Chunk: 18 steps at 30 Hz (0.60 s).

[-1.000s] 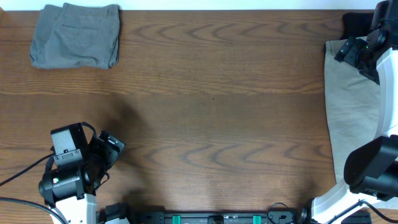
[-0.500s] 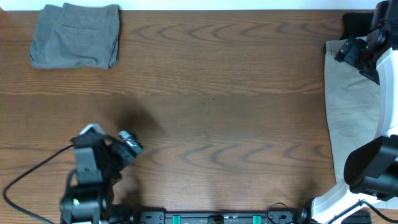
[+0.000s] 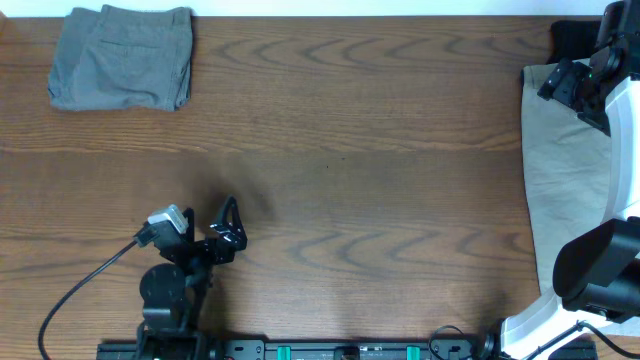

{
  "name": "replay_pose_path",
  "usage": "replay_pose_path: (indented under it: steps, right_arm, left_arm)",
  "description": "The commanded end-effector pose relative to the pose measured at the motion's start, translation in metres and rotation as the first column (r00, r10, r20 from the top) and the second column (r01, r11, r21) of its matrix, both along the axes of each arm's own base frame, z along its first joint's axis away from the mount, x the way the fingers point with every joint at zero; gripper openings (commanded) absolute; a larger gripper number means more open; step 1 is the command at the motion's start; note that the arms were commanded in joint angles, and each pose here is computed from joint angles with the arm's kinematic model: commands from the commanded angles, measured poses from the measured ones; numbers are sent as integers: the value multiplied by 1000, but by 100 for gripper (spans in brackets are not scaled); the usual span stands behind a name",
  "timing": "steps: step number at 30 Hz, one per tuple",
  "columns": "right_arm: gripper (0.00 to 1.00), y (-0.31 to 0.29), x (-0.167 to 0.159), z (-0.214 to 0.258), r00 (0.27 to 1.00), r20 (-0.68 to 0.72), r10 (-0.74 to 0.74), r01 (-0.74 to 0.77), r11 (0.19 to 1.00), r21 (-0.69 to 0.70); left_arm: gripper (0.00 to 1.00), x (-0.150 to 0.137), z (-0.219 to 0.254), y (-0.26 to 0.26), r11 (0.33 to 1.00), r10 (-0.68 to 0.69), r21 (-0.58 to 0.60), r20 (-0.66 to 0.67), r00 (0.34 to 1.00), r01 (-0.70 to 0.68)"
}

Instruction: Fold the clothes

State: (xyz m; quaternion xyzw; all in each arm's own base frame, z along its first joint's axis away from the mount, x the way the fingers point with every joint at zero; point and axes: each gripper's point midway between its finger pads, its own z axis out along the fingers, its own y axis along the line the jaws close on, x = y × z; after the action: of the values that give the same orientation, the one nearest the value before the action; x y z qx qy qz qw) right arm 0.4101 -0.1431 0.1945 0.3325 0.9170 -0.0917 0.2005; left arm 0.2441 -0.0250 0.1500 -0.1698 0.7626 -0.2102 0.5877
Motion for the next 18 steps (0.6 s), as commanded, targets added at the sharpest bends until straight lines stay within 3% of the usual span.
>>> replay_pose_path:
  steps: [1, 7, 15, 18]
  right_arm:
    - [99, -4, -2, 9, 1000, 22, -20, 21, 1000, -14]
    - [99, -4, -2, 9, 1000, 21, -20, 21, 1000, -14]
    - [99, -4, -2, 9, 1000, 22, -21, 21, 1000, -14]
    - [99, -4, -2, 9, 1000, 21, -20, 21, 1000, -14]
  left_arm:
    - [98, 2, -8, 4, 999, 14, 51, 55, 998, -17]
    - [98, 1, -9, 16, 993, 79, 75, 93, 993, -86]
    - [98, 0, -13, 18, 939, 24, 340, 99, 995, -57]
    - [98, 0, -13, 19, 931, 21, 360, 100, 995, -55]
